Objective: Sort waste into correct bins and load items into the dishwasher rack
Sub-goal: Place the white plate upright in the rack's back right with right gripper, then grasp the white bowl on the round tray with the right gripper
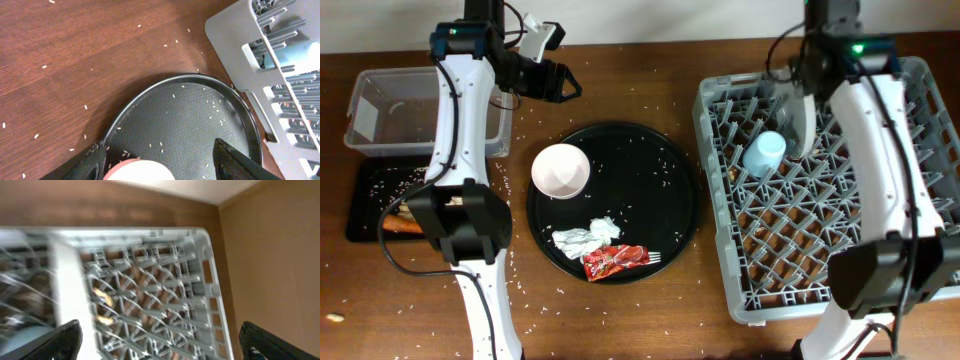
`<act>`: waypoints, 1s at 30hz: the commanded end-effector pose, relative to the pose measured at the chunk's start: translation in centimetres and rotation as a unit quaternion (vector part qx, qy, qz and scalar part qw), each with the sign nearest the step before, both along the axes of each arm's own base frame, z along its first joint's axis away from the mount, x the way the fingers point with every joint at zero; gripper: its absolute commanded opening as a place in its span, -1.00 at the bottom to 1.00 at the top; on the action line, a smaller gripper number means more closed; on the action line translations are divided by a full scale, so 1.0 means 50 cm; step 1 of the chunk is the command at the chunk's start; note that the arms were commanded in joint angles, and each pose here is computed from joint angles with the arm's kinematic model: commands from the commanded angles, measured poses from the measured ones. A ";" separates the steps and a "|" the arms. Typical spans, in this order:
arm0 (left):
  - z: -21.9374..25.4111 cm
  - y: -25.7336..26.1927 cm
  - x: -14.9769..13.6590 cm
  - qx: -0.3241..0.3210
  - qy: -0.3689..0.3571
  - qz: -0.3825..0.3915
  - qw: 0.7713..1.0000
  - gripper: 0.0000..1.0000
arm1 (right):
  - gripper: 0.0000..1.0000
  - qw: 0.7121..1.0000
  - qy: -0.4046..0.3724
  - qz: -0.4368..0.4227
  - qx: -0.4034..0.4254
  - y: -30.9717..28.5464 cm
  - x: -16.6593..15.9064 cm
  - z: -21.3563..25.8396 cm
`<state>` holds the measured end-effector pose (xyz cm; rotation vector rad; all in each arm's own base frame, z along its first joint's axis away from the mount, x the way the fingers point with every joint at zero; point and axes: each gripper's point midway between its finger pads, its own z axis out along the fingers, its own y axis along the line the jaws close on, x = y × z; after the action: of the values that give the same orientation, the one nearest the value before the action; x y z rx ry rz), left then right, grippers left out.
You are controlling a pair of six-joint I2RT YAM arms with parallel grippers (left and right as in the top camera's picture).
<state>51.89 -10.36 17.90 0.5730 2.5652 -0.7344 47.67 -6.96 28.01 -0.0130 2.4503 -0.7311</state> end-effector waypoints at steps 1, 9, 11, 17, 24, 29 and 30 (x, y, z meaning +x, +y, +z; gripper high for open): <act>0.023 0.003 -0.002 0.000 -0.013 -0.001 1.000 0.36 | 0.98 0.989 -0.063 0.071 0.112 0.085 -0.011 0.104; -0.040 0.099 -0.065 0.138 0.074 0.041 0.987 0.36 | 0.90 0.903 0.038 0.224 0.366 0.439 -0.034 -0.010; -0.042 0.109 -0.074 0.138 0.088 0.050 0.985 0.36 | 0.73 0.894 0.070 0.222 0.382 0.517 -0.033 -0.065; -0.048 0.168 -0.070 0.161 0.107 0.117 0.974 0.36 | 0.27 0.877 0.144 0.160 0.431 0.692 -0.036 -0.245; -0.045 0.174 -0.054 0.156 0.096 0.133 0.974 0.36 | -0.03 0.863 0.188 0.167 0.438 0.818 -0.070 -0.364; -0.044 0.174 -0.051 0.156 0.093 0.134 0.974 0.36 | -0.13 0.860 0.199 0.179 0.435 0.856 -0.083 -0.402; -0.045 0.174 -0.051 0.156 0.093 0.134 0.974 0.36 | -0.15 0.859 0.201 0.184 0.434 0.866 -0.088 -0.409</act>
<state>49.23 -1.86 14.55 0.2655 2.9043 -0.3236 43.99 35.28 8.98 -0.2870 2.8016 0.6303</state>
